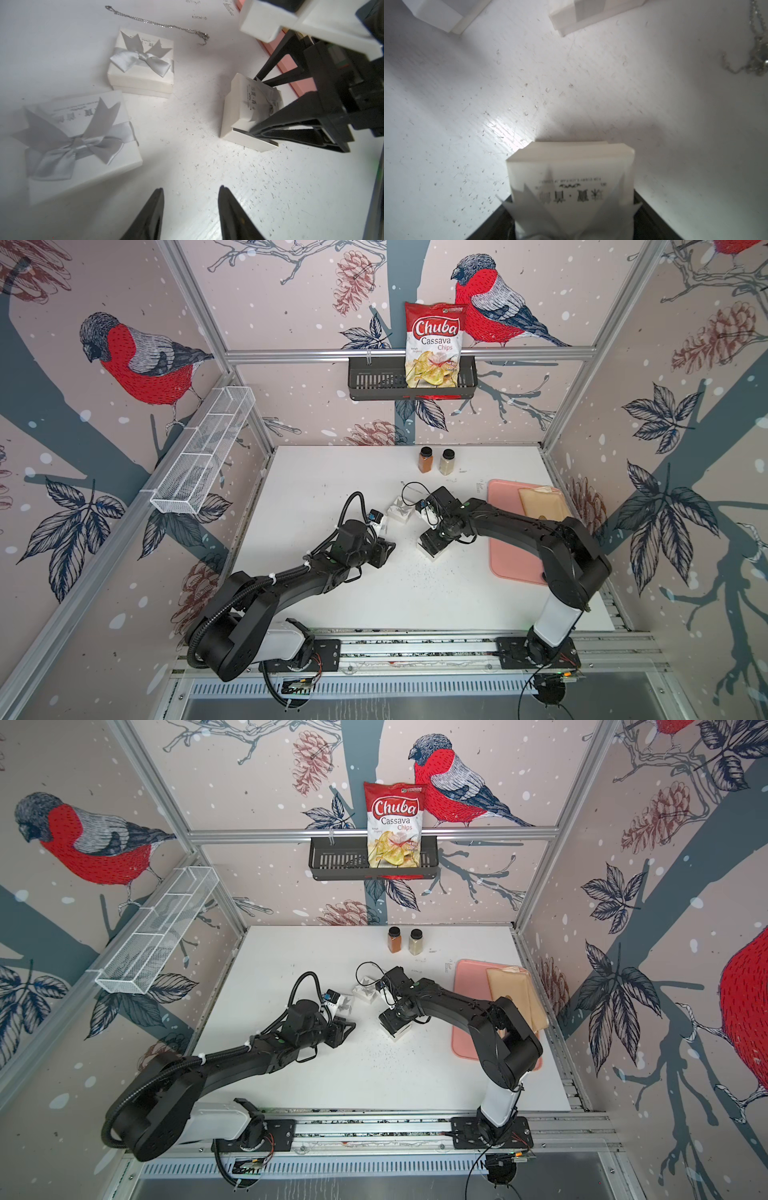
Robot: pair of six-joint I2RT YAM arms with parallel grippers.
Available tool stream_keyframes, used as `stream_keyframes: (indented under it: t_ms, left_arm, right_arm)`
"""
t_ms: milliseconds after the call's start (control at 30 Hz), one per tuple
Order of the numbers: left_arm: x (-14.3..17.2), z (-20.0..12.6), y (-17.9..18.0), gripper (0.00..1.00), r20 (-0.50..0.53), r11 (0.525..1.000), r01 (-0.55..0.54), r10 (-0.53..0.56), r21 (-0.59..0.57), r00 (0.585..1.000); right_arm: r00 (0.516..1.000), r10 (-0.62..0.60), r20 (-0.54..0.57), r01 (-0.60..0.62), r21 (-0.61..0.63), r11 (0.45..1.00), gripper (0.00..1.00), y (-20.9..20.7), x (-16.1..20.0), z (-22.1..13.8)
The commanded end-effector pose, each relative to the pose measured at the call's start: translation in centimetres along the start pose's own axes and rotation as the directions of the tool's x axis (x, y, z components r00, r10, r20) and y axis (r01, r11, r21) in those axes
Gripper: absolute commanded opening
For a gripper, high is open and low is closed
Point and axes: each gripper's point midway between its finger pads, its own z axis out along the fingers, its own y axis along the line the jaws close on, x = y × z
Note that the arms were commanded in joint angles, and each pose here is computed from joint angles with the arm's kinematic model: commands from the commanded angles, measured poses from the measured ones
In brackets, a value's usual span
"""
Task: Take the necklace out of the lift-off lid jewelry box
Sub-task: Close the lid on the jewelry box.
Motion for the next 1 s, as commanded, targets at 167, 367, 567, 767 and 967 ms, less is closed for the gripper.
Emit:
stream_keyframes:
  t_ms: [167,367,567,767,967]
  left_arm:
    - [0.5,1.0,-1.6,0.46,0.009,0.995,-0.021,0.020,0.094,1.000]
    - [1.5,3.1,-3.4,0.44,-0.024,0.990,-0.037,0.040,0.133,0.999]
    - [1.2,4.8,-4.8,0.41,-0.013,0.985,-0.009,0.011,0.173,1.000]
    - [1.3,5.6,-5.8,0.41,-0.017,0.979,0.001,0.002,0.202,1.000]
    - [1.5,5.8,-6.6,0.38,-0.013,0.976,0.011,-0.009,0.218,1.000]
  right_arm:
    - [1.000,0.000,-0.008,-0.001,-0.042,0.999,0.78,0.7,0.1,-0.1]
    - [1.000,0.011,-0.016,-0.012,-0.043,0.999,0.79,0.8,0.4,-0.1]
    - [1.000,0.022,-0.006,-0.022,-0.032,0.999,0.79,0.6,0.6,-0.6]
    - [0.999,0.042,0.003,-0.042,-0.041,0.998,0.80,0.6,0.8,-1.2]
    - [0.994,0.083,0.066,-0.077,-0.089,0.993,0.80,0.7,0.2,-2.8]
